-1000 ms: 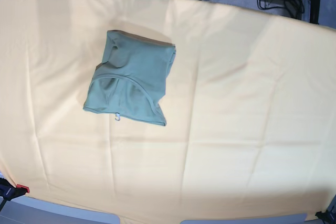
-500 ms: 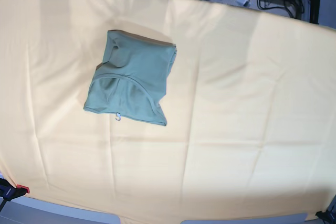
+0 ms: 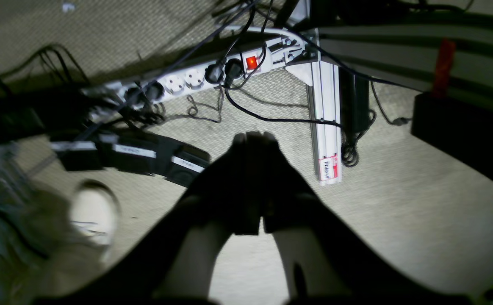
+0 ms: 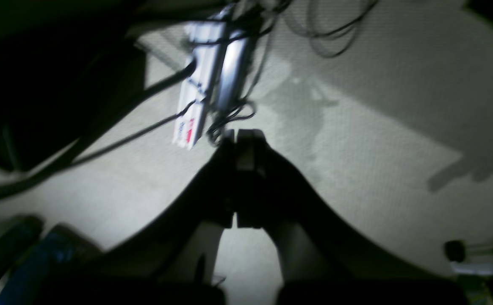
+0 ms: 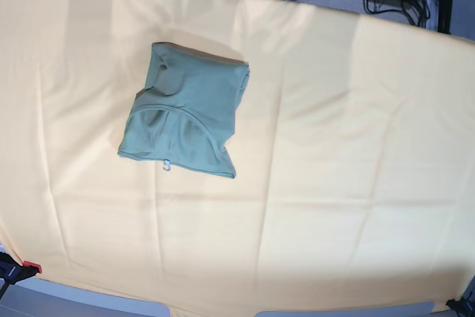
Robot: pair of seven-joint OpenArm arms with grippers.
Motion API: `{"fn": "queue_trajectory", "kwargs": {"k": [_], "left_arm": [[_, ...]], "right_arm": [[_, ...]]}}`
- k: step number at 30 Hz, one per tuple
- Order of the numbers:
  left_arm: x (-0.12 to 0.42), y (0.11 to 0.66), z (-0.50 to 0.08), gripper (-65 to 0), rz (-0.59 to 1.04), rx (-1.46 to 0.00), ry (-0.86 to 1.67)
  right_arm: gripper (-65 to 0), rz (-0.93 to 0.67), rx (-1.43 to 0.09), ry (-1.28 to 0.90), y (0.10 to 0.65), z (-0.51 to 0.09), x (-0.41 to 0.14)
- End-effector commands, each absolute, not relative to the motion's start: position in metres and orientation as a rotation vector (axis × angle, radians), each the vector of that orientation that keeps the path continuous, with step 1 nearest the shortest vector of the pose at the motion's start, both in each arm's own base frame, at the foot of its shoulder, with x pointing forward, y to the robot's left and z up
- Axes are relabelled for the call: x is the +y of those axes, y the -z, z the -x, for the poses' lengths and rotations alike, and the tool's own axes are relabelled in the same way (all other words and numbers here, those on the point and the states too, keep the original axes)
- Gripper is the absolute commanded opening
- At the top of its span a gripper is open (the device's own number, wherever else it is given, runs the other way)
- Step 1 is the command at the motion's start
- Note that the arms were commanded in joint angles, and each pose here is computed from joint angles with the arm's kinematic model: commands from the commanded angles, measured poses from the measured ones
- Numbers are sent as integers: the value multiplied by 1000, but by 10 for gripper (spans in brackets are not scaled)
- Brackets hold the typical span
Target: Fold the T-shirt properly
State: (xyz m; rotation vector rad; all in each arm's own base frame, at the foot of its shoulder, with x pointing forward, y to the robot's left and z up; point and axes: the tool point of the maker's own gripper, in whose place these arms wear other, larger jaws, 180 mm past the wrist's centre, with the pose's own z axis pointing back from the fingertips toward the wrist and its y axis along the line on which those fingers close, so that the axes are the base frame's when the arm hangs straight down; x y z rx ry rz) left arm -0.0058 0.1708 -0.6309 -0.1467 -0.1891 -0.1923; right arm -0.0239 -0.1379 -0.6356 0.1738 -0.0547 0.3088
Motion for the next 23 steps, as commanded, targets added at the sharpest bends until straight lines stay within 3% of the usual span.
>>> {"fn": "queue_trajectory", "kwargs": {"k": [1, 11, 23], "left_arm": [[160, 631, 5, -650, 169, -216, 170], [98, 632, -5, -650, 223, -276, 107], [96, 632, -3, -650, 228, -273, 79]], "right_arm": [[-650, -188, -61, -307, 635, 27, -134], [-650, -187, -74, -302, 635, 26, -128], [-650, -170, -92, -291, 636, 22, -127]]}}
